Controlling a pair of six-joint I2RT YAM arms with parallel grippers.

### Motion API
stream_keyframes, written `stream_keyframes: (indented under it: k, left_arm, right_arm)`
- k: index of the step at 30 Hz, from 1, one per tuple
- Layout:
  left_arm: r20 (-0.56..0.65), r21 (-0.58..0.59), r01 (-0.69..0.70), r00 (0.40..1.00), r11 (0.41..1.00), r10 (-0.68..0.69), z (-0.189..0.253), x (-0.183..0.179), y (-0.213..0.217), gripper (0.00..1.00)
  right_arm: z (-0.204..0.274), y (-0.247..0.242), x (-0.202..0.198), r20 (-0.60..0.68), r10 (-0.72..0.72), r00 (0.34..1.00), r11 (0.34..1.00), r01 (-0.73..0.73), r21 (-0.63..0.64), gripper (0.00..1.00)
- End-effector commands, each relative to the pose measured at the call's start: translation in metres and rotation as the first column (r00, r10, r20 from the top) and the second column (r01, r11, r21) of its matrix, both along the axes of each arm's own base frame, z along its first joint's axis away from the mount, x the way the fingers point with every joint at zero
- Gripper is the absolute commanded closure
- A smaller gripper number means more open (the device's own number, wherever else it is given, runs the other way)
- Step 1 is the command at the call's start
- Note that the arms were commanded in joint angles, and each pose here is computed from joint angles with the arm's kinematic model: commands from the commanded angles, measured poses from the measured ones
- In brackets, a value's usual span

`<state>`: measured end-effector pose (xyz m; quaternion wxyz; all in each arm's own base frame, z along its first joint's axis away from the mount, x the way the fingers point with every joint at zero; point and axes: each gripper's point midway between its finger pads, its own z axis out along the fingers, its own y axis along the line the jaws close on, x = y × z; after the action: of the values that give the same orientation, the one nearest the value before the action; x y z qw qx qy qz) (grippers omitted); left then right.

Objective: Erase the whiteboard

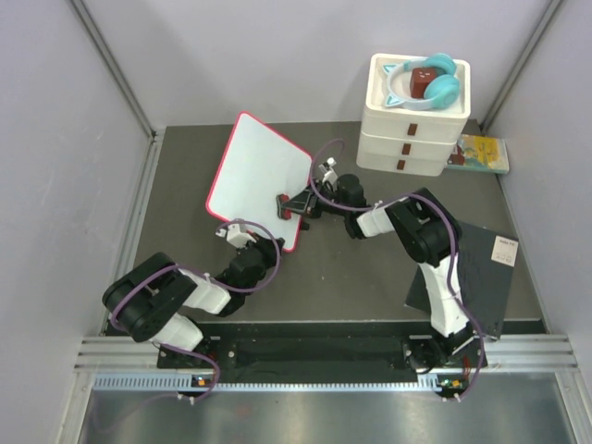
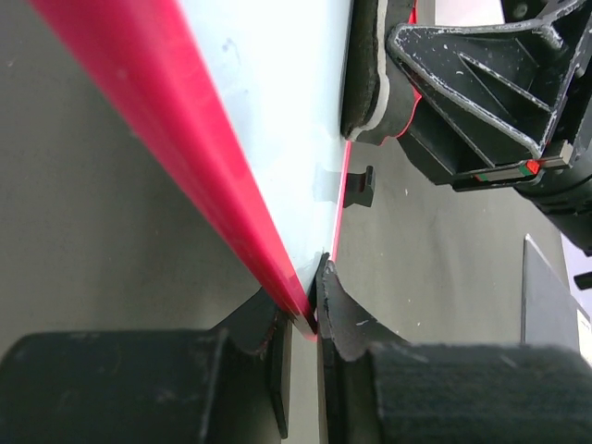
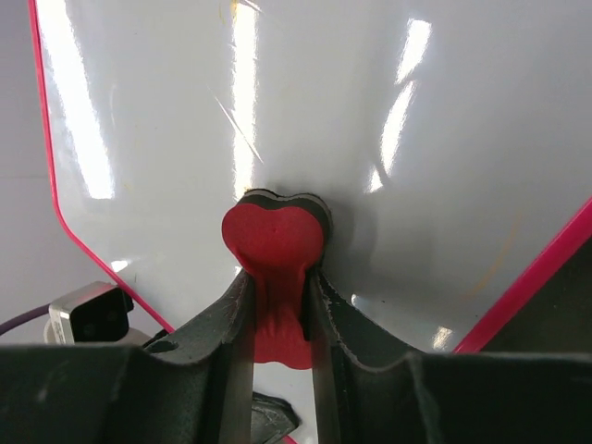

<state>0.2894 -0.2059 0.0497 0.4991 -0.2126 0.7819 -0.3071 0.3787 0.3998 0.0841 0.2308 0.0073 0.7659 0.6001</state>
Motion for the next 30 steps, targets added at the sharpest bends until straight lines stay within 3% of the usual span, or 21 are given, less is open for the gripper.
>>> stream_keyframes:
  k: [1, 5, 12, 24, 30]
  left_arm:
    - [-0.393, 0.387, 0.249, 0.916, 0.888, -0.085, -0.114, -0.083, 0.053, 1.00]
    - [-0.389, 0.387, 0.249, 0.917, 0.888, -0.088, -0.113, -0.082, 0.052, 1.00]
    - [-0.385, 0.384, 0.251, 0.918, 0.889, -0.094, -0.112, -0.083, 0.052, 1.00]
    - [-0.383, 0.384, 0.264, 0.917, 0.884, -0.108, -0.112, -0.085, 0.050, 1.00]
    - [-0.380, 0.383, 0.265, 0.918, 0.885, -0.111, -0.112, -0.084, 0.049, 1.00]
  right_arm:
    - [-0.141, -0.010, -0.098, -0.389, 0.010, 0.921, 0.948, -0.133, -0.291, 1.00]
    - [-0.151, -0.041, -0.083, -0.389, -0.138, 0.911, 0.929, -0.017, -0.369, 1.00]
    - [-0.149, -0.081, -0.061, -0.349, -0.272, 0.897, 0.903, 0.113, -0.414, 1.00]
    - [-0.123, -0.065, -0.055, -0.333, -0.210, 0.919, 0.924, 0.075, -0.376, 1.00]
    - [-0.107, -0.072, -0.039, -0.219, -0.225, 0.949, 0.873, 0.097, -0.478, 1.00]
